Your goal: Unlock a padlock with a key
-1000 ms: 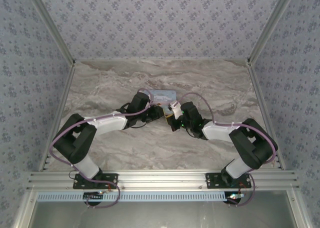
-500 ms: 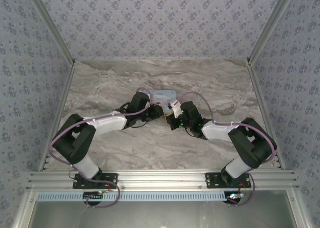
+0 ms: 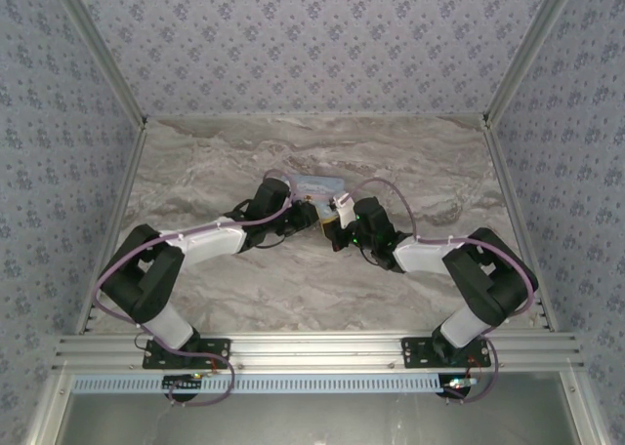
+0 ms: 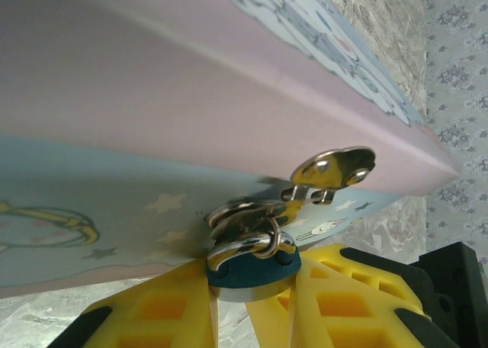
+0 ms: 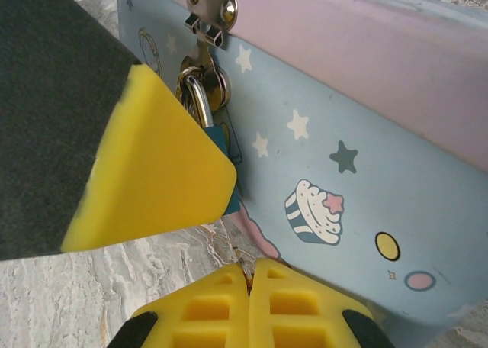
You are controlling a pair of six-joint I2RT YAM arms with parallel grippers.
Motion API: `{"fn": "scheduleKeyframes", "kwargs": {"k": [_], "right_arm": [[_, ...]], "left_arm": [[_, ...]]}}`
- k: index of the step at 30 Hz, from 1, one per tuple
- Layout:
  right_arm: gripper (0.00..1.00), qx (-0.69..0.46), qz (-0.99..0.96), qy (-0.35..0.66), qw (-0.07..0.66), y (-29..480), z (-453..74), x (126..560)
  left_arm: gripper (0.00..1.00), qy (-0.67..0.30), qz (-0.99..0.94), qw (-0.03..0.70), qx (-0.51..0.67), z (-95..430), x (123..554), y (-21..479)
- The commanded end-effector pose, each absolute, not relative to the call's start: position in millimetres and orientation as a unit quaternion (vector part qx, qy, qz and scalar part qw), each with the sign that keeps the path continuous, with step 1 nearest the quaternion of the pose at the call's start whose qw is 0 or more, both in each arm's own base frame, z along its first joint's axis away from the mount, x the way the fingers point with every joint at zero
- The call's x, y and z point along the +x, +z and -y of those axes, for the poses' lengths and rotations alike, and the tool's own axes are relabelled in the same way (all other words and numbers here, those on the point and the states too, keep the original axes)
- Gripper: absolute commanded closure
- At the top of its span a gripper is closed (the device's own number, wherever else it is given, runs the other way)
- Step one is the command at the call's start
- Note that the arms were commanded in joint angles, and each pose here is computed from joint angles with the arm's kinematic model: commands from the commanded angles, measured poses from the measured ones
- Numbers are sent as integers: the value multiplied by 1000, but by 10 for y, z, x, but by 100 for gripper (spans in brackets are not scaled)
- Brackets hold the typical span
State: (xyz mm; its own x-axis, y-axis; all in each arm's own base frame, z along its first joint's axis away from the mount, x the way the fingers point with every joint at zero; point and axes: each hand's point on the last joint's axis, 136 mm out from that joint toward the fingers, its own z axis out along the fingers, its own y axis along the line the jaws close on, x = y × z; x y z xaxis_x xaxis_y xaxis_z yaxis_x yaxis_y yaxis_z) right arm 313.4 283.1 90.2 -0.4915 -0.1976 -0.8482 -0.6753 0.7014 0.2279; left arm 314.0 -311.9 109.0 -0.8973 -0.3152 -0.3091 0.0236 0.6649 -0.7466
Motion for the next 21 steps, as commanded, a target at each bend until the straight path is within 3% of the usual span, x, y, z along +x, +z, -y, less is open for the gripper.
{"fn": "scheduleKeyframes", "kwargs": {"k": [1,21], "right_arm": [[100,-255,-798,284,467,1068,-2855,3284],[100,-264,-773,333,471,1237,-2993,3350]], "left_arm": [[76,-448,-868,206,-53,3284,3041,1441],[76,-450,-867,206,-52,3261,3008,1511]]}}
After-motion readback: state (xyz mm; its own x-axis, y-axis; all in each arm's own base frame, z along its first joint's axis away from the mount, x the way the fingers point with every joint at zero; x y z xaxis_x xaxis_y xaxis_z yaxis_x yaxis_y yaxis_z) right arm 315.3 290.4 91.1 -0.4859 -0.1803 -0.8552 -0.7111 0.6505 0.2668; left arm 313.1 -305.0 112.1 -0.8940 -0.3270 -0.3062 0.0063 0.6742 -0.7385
